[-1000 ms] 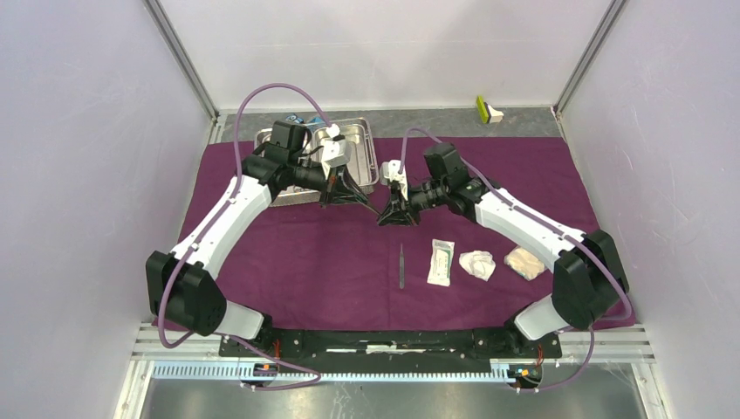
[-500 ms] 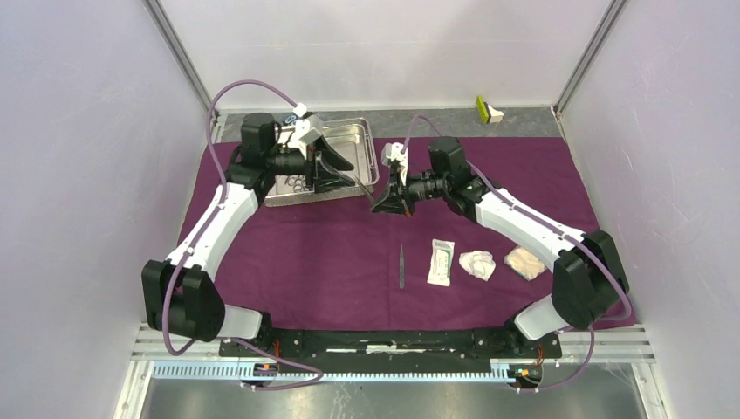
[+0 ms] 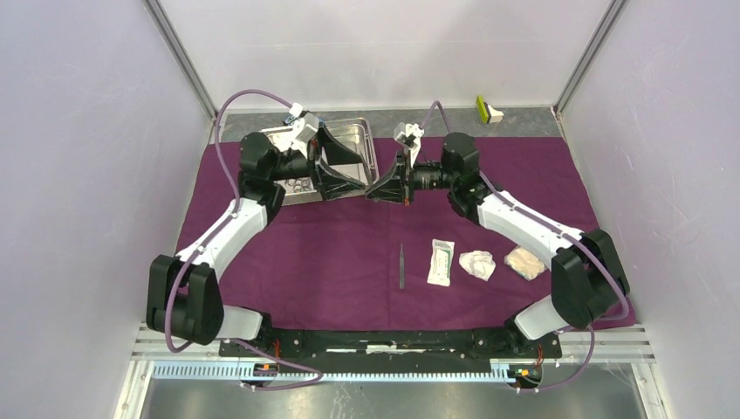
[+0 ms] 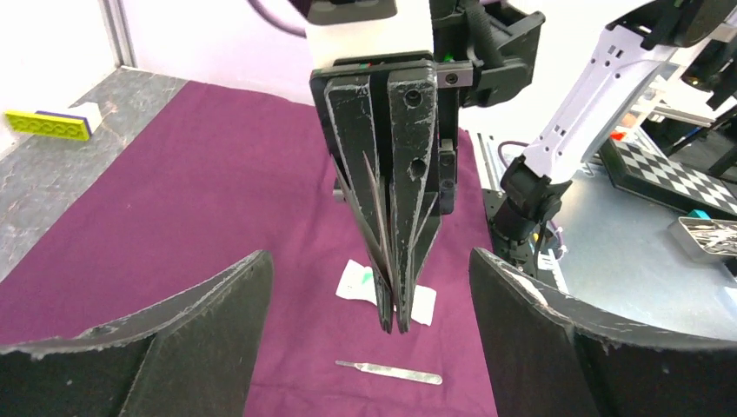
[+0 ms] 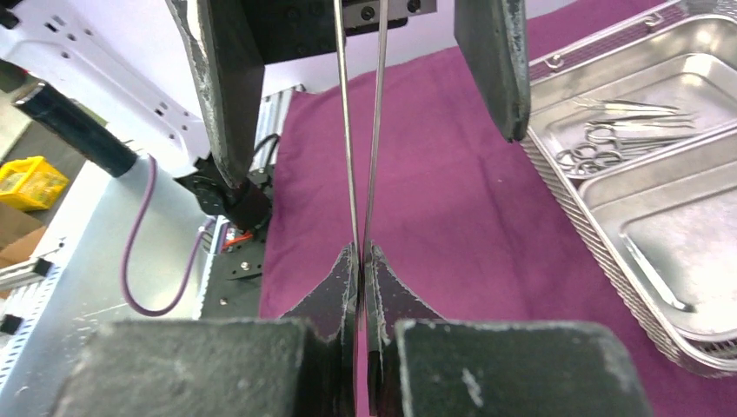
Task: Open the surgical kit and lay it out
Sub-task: Place the medical item in the surgical kit.
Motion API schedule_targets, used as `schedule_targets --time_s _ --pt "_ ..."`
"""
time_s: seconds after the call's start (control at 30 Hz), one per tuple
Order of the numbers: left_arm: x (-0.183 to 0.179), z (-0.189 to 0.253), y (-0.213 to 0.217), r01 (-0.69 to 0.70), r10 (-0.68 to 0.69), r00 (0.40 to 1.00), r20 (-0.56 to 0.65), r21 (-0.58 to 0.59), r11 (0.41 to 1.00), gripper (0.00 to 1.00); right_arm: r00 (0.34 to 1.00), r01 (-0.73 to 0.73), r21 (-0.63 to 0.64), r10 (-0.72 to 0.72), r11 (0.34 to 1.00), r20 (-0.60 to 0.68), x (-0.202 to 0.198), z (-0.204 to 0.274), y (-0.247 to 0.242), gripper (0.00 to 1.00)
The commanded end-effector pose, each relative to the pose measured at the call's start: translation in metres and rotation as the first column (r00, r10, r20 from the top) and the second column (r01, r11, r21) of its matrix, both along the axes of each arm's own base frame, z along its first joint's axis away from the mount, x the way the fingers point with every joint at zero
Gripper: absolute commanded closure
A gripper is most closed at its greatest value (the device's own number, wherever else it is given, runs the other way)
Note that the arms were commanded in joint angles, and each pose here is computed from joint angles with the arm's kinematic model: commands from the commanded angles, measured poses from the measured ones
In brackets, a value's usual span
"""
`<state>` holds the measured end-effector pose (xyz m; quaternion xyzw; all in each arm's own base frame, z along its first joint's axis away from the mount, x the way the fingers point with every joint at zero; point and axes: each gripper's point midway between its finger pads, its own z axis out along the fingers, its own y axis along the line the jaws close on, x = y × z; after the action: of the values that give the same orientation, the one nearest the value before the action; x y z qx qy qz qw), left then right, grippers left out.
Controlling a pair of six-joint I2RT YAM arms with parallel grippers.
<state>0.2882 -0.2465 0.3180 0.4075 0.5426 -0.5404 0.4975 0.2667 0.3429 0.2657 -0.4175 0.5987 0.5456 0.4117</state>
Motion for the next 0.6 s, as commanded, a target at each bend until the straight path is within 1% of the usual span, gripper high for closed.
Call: schedule_targets --time_s 0.0,0.07,0.2,0.33,0.5,0.57 --pt "-0.006 0.012 -0.008 0.009 -0.008 1.000 0.022 -0.056 0.998 0.12 0.998 -0.067 0.116 0.066 0.991 0.005 -0.015 0.026 0.002 0.99" --pt "-0.007 0.013 -0.011 0.022 -0.021 1.000 0.006 -0.071 0.997 0.12 0.998 -0.069 0.129 0.070 0.989 0.000 -0.016 0.027 0.001 0.99" --pt "-0.009 0.014 -0.018 0.054 -0.056 0.998 -0.021 -0.088 0.995 0.17 0.998 -0.067 0.127 0.069 0.990 -0.008 -0.015 0.025 0.002 0.99" --pt "-0.010 0.008 -0.025 0.080 -0.084 0.995 -0.047 -0.088 0.993 0.25 0.997 -0.077 0.147 0.080 0.986 -0.017 -0.017 0.025 0.002 0.99" --pt "-0.013 0.014 -0.026 0.106 -0.112 0.993 -0.045 -0.113 0.988 0.37 0.997 -0.068 0.142 0.072 0.988 -0.026 -0.015 0.020 0.002 0.99" --pt "-0.014 0.015 -0.026 0.111 -0.116 0.992 -0.042 -0.115 0.987 0.40 0.997 -0.063 0.139 0.068 0.988 -0.029 -0.014 0.018 0.001 0.99"
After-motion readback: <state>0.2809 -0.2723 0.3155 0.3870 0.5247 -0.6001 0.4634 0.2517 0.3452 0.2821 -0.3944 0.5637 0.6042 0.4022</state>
